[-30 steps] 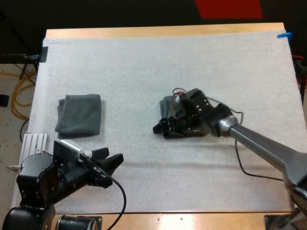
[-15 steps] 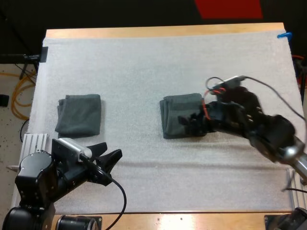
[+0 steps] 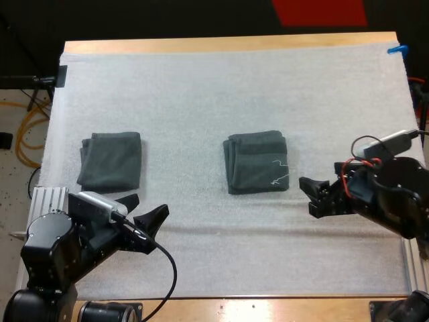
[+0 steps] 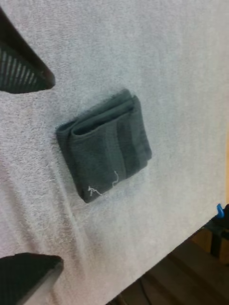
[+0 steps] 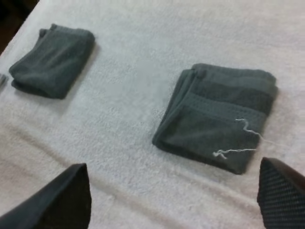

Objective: Pick towel from pile fold and stack

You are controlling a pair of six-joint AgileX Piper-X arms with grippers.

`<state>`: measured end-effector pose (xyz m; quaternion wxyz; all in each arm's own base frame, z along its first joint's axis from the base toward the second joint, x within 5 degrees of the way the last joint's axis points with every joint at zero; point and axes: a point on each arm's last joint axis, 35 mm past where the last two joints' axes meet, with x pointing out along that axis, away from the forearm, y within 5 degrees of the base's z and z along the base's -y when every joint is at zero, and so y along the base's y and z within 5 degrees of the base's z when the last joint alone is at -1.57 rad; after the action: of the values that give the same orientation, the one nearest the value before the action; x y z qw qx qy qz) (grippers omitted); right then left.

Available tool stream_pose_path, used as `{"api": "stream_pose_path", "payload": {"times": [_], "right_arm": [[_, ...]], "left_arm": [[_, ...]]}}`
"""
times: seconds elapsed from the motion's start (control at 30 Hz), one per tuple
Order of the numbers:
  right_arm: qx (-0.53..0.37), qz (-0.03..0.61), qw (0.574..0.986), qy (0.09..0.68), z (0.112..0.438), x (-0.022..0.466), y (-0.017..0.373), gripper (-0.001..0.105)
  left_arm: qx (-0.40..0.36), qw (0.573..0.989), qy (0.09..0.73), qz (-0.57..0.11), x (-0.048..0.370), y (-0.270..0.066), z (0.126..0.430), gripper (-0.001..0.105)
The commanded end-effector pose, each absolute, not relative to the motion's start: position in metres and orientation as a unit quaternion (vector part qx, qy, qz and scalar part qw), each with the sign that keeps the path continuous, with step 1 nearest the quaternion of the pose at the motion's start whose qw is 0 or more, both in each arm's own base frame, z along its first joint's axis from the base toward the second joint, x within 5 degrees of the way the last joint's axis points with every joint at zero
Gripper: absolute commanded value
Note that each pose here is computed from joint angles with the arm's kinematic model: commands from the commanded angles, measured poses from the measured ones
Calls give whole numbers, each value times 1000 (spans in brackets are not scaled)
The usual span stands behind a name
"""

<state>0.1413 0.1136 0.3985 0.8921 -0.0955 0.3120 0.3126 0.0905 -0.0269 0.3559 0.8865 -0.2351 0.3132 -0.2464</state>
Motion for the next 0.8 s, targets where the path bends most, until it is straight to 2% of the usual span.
{"api": "stream_pose_path", "payload": {"times": [0.0, 0.13, 0.43, 0.6, 0.77], "right_arm": [[-99, 301, 896, 311, 398, 141, 112, 70], [-103, 290, 899, 310, 398, 142, 112, 70], [-103, 290, 899, 310, 398, 142, 112, 70], [-104, 290, 899, 311, 398, 142, 112, 70], [-105, 290, 898, 315, 397, 141, 112, 70]], "left_arm": [[-238, 889, 308, -241, 96, -27, 358, 68], [-259, 876, 334, -233, 113, -29, 353, 68], [-292, 846, 350, -276, 179, -48, 339, 68], [-291, 816, 406, -292, 218, -80, 308, 68], [-285, 803, 450, -268, 249, -104, 270, 68]]}}
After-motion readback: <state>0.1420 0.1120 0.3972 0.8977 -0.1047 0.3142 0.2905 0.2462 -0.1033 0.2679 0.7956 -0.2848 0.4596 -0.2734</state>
